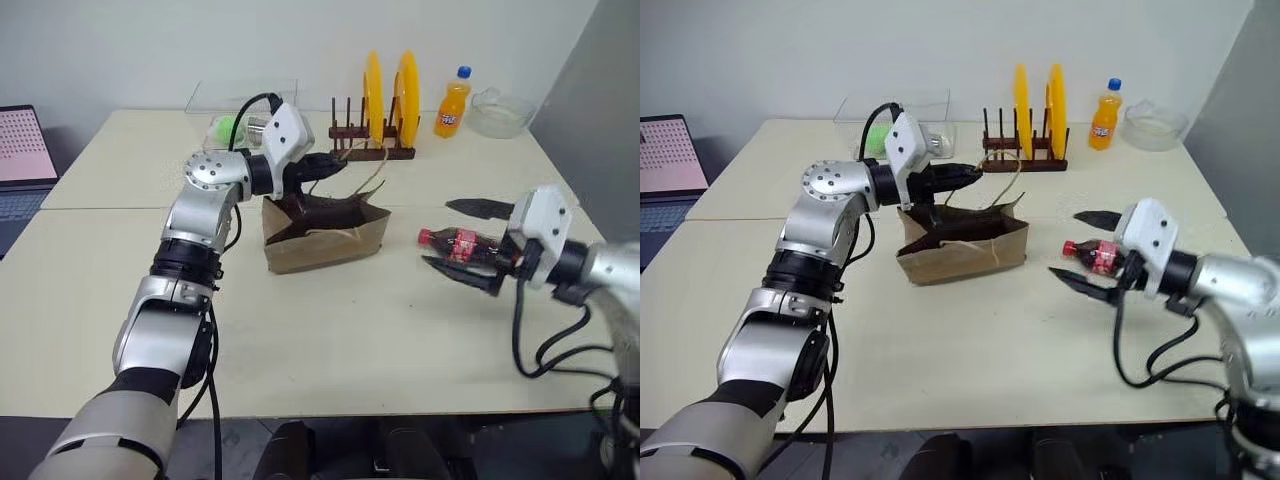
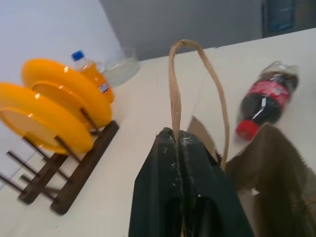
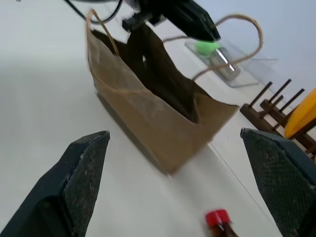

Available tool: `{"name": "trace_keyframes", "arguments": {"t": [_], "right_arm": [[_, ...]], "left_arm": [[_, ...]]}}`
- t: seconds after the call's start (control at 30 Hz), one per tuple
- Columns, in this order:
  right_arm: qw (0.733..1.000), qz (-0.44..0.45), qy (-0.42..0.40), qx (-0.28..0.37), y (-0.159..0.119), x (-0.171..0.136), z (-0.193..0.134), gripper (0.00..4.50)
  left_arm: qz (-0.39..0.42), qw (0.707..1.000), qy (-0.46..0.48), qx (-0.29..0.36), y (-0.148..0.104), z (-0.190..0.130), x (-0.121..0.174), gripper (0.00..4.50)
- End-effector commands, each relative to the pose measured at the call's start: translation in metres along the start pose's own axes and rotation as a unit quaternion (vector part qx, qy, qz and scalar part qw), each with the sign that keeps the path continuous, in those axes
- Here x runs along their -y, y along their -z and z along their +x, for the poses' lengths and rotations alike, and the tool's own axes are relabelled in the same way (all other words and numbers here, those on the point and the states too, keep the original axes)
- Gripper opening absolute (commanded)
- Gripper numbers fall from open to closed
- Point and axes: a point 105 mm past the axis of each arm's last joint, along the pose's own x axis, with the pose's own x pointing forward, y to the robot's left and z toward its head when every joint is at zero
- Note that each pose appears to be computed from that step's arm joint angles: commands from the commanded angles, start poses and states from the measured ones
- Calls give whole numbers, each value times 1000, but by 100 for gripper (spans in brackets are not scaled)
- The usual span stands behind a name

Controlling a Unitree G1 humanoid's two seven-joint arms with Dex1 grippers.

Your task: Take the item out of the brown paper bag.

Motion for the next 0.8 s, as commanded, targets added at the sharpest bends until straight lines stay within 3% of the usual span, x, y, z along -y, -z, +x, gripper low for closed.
{"name": "trace_keyframes", "arguments": {"t": [0.03,0.37,0.63,0.8], "right_arm": [[996,-3,77,42,-12,-3,5,450],[988,39,112,101,-22,-22,31,450],[981,26,153,115,-21,-6,31,450],[972,18,204,118,-12,4,22,450]], "left_arm": [[27,1000,9,10,-18,-6,-10,124],[41,999,-29,13,-34,-39,-28,426],[-31,986,-163,6,-28,-95,-22,426],[-69,951,-301,-9,3,-128,3,426]]}}
